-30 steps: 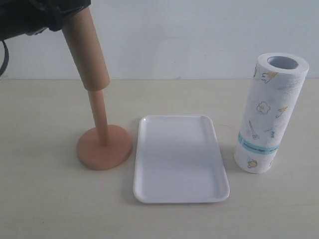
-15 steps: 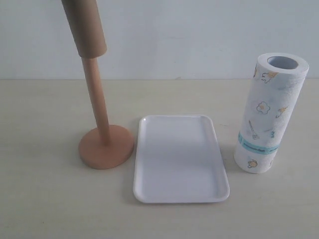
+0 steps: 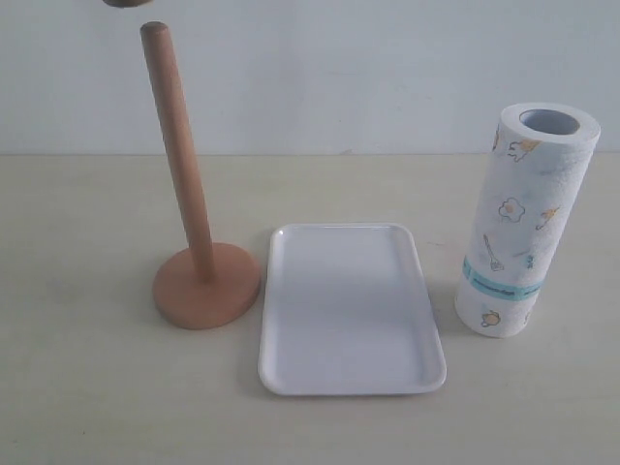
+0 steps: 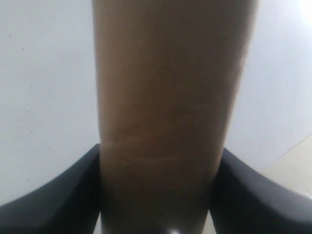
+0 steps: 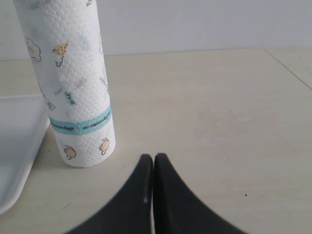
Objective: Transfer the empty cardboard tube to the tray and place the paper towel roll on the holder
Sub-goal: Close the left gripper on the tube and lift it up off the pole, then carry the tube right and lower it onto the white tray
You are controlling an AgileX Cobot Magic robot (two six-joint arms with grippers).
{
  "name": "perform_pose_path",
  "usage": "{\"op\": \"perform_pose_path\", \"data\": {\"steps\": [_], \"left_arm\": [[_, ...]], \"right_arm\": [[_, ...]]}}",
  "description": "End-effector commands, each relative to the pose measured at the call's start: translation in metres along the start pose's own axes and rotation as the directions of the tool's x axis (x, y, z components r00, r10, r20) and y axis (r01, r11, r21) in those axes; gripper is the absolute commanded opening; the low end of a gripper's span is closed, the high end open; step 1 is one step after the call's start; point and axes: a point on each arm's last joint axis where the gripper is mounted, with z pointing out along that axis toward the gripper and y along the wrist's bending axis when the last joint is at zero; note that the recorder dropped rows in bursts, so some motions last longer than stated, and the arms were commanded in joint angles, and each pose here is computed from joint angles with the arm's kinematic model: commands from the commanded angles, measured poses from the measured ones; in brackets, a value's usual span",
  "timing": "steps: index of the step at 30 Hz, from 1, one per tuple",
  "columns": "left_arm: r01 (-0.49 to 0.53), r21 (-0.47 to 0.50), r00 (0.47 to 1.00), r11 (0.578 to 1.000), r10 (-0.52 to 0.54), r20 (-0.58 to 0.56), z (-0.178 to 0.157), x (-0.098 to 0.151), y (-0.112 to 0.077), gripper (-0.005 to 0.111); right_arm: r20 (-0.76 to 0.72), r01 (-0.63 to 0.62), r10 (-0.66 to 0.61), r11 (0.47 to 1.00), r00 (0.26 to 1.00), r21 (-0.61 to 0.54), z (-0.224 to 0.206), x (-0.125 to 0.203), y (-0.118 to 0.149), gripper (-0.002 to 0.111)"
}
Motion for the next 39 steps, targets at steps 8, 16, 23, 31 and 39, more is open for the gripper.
{"op": "perform_pose_path", "data": {"steps": [8, 16, 23, 31, 39], "left_arm": [[0.047, 0.179, 0.999, 0.983, -0.046, -0.007, -0.019, -0.024, -0.029, 0.004], [0.111, 0.325, 0.989, 0.939, -0.071, -0.132, -0.018, -0.011, -0.051, 0.004], [0.086, 0.417, 0.992, 0.905, -0.039, -0.121, -0.007, -0.005, -0.085, 0.004], [0.179, 0.3, 0.948, 0.937, -0.082, -0.308, 0.011, 0.078, -0.103, 0.004], [0.237, 0.284, 0.857, 0.929, -0.063, -0.512, 0.029, 0.163, -0.123, 0.004]], "right_arm": [[0.009, -0.001, 0.001, 1.0, 1.0, 0.004, 0.0, -0.001, 0.0, 0.0], [0.009, -0.001, 0.001, 1.0, 1.0, 0.004, 0.0, -0.001, 0.0, 0.0], [0.009, -0.001, 0.001, 1.0, 1.0, 0.004, 0.0, -0.001, 0.0, 0.0], [0.009, -0.001, 0.001, 1.0, 1.0, 0.004, 0.0, -0.001, 0.0, 0.0], [0.009, -0.003, 0.003, 1.0, 1.0, 0.004, 0.0, -0.001, 0.0, 0.0]]}}
